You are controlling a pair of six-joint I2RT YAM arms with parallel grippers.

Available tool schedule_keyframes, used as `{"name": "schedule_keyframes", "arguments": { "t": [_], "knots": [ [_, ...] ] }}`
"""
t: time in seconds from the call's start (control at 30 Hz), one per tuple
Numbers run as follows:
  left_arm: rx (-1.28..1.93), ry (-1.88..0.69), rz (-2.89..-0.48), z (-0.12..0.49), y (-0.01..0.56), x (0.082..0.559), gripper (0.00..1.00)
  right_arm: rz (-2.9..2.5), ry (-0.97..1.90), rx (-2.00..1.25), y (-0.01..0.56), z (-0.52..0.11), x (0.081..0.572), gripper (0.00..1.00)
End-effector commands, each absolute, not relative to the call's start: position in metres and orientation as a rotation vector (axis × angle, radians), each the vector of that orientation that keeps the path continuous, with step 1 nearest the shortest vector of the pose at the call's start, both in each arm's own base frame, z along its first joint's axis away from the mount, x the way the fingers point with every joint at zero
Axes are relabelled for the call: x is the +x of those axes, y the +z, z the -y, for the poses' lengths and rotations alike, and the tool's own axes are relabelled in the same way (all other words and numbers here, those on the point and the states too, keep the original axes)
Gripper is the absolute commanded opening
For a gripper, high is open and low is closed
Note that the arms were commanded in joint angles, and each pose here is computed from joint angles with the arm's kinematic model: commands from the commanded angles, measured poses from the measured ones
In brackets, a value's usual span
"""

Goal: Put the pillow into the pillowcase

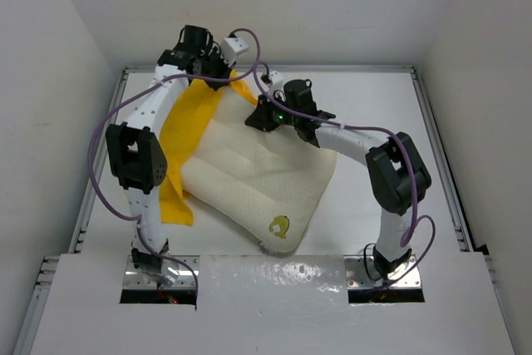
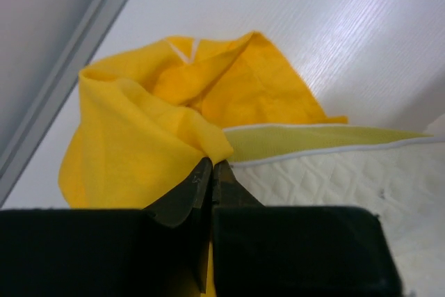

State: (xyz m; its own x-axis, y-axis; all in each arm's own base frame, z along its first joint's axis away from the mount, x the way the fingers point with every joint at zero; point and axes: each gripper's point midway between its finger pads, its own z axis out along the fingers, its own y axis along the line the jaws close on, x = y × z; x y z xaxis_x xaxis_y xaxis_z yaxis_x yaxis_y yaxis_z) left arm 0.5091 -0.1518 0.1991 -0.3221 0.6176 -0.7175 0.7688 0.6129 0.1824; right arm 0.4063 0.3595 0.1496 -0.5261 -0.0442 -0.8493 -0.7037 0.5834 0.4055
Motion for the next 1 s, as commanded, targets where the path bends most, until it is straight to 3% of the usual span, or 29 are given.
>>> {"name": "schedule_keyframes", "arguments": {
  "t": [0.0, 0.13, 0.27, 0.63, 0.8, 0.83, 0.97],
  "knots": [
    [1.03, -0.395, -1.728, 0.188, 0.308, 0.516, 0.0, -1.766, 0.956, -0.568, 0.224, -0.358, 0.419, 0.0],
    [1.057, -0.613, -1.481, 0.223, 0.372, 0.499, 0.0, -1.666, 0.779, -0.491, 0.276, -0.325, 0.449, 0.0],
    [1.067, -0.816, -1.342, 0.246, 0.411, 0.478, 0.0, -1.456, 0.67, -0.57, 0.348, -0.311, 0.434, 0.0],
    [0.971, -0.653, -1.437, 0.25, 0.377, 0.513, 0.0, -1.32, 0.73, -0.913, 0.339, -0.356, 0.354, 0.0],
    [1.316, -0.948, -1.261, 0.283, 0.365, 0.434, 0.0, -1.344, 0.693, -0.724, 0.339, -0.346, 0.384, 0.0],
    [1.407, -0.906, -1.165, 0.285, 0.363, 0.426, 0.0, -1.367, 0.681, -0.674, 0.332, -0.338, 0.401, 0.0],
    [1.492, -1.039, -1.275, 0.282, 0.315, 0.387, 0.0, -1.354, 0.835, -0.244, 0.345, -0.286, 0.451, 0.0]
  ]
}}
